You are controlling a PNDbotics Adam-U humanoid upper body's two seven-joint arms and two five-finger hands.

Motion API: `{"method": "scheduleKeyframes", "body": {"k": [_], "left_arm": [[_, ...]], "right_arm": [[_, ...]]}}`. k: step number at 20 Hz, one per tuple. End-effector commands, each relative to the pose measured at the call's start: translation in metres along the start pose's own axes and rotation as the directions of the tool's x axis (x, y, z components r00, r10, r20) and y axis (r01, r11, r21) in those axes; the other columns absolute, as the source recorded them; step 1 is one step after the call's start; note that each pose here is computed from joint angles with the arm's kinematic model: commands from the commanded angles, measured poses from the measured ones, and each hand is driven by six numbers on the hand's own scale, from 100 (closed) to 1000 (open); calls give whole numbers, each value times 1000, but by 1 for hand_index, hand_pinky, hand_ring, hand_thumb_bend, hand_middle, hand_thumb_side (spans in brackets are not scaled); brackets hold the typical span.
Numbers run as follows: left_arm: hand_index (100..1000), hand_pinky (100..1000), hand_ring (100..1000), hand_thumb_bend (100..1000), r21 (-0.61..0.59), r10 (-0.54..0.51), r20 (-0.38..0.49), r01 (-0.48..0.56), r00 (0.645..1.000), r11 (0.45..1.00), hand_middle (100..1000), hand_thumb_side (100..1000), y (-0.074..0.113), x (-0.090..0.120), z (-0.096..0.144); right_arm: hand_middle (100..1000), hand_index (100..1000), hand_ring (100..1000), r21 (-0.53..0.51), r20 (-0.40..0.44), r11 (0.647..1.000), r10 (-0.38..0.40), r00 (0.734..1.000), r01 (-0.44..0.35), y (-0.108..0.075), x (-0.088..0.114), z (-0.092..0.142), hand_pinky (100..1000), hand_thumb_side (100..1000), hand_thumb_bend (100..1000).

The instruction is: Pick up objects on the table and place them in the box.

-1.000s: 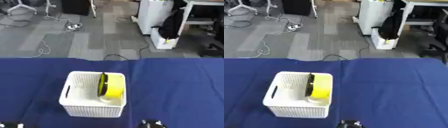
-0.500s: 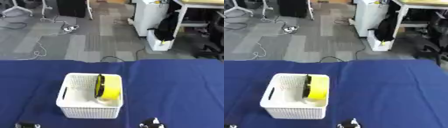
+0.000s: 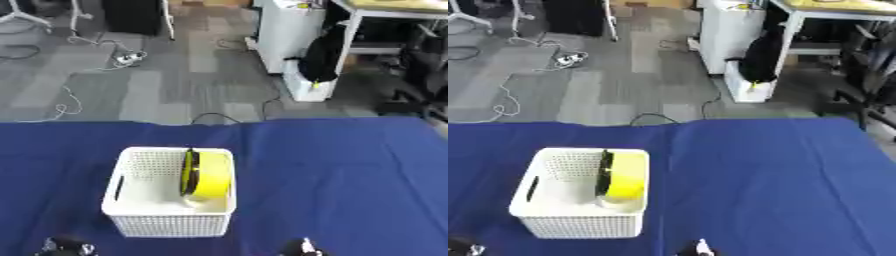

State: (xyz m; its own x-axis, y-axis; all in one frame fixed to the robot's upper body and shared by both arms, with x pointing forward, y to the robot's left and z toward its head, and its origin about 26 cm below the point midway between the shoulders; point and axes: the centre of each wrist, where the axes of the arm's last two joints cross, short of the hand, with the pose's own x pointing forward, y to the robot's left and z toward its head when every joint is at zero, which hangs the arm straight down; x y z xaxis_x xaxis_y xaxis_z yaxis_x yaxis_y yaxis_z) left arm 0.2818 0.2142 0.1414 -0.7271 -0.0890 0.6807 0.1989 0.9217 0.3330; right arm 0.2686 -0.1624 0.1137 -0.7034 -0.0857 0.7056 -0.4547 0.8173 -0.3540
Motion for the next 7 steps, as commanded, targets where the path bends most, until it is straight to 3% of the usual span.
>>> {"method": "scheduleKeyframes", "body": {"k": [1, 7], "left_arm": [[167, 100, 100, 100, 4, -18, 46, 18, 999, 1000, 100, 450, 2, 5, -3], [181, 100, 100, 100, 25, -22, 87, 20, 996, 999, 100, 477, 2, 5, -4]], "right_arm": [[100, 100, 100, 3, 40, 1000, -2, 999, 2, 1, 3, -2, 100, 677, 100], [100, 100, 100, 38, 88, 999, 12, 996, -16, 0, 3, 2, 100, 658, 100]]}}
